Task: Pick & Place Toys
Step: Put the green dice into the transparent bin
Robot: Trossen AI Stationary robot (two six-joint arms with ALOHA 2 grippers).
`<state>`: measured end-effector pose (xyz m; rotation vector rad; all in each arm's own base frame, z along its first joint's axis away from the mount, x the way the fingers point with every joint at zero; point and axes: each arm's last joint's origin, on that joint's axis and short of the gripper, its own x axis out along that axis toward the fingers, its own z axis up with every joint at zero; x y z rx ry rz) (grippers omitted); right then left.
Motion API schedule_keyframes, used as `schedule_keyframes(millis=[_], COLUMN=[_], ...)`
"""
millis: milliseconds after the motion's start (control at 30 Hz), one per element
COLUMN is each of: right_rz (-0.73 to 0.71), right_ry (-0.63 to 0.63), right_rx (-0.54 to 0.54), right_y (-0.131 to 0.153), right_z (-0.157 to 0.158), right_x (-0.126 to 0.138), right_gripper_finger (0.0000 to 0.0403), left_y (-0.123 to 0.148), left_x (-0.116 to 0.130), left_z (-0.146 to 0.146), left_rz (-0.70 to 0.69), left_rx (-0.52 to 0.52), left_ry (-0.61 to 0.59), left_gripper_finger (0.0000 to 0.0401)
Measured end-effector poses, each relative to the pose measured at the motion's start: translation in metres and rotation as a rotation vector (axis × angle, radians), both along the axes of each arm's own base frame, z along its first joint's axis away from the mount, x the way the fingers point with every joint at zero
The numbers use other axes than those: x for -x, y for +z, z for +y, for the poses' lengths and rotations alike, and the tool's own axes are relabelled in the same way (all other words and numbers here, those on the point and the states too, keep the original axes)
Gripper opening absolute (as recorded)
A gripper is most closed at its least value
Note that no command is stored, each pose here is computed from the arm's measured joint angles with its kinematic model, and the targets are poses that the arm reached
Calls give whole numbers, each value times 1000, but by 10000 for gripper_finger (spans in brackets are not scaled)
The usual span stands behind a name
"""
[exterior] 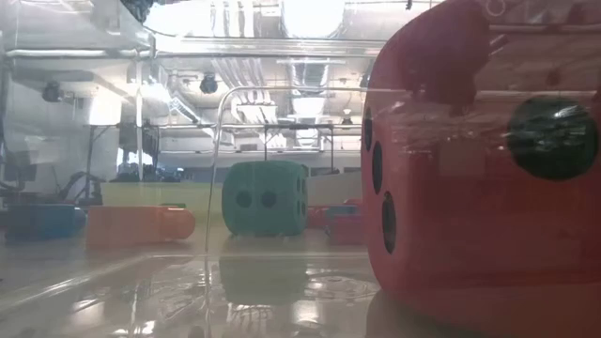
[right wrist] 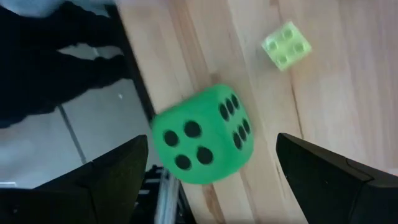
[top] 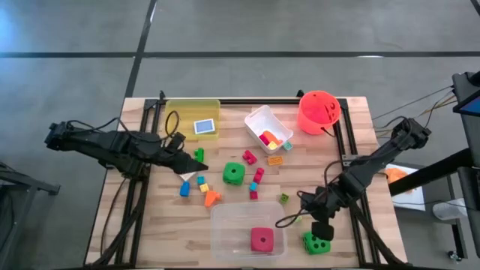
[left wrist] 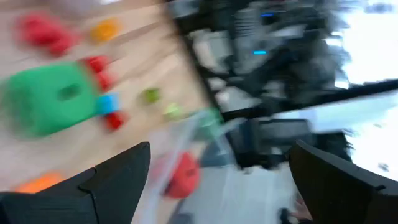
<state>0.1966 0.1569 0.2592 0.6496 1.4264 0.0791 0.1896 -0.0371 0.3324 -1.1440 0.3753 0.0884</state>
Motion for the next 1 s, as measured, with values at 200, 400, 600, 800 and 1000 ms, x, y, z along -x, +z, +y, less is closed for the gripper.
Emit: schedule_keyframes(millis=[200, 400, 600, 800, 1000], right_rz=[58, 57, 33, 51, 54], right_ry=[-31, 22, 56, 92, 109], right_rx=[2, -95, -98, -65, -121], right_y=[-13, -17, -26, -39, -53], right_z=[-1, 3, 3, -1, -1], right_x=[4, 3, 3, 8, 10], right_gripper_finger=[349, 349, 349, 349, 349], left_y=[16, 29, 48, 53, 53], left_x=[-15, -22, -24, -21, -21], left_z=[-4, -7, -8, -8, -7], left_rz=[-148, -66, -84, -105, -97], left_rx=[-117, -271, -440, -463, -459], left_ry=[-86, -168, -237, -243, -244], left_gripper_finger=[370, 369, 369, 369, 369])
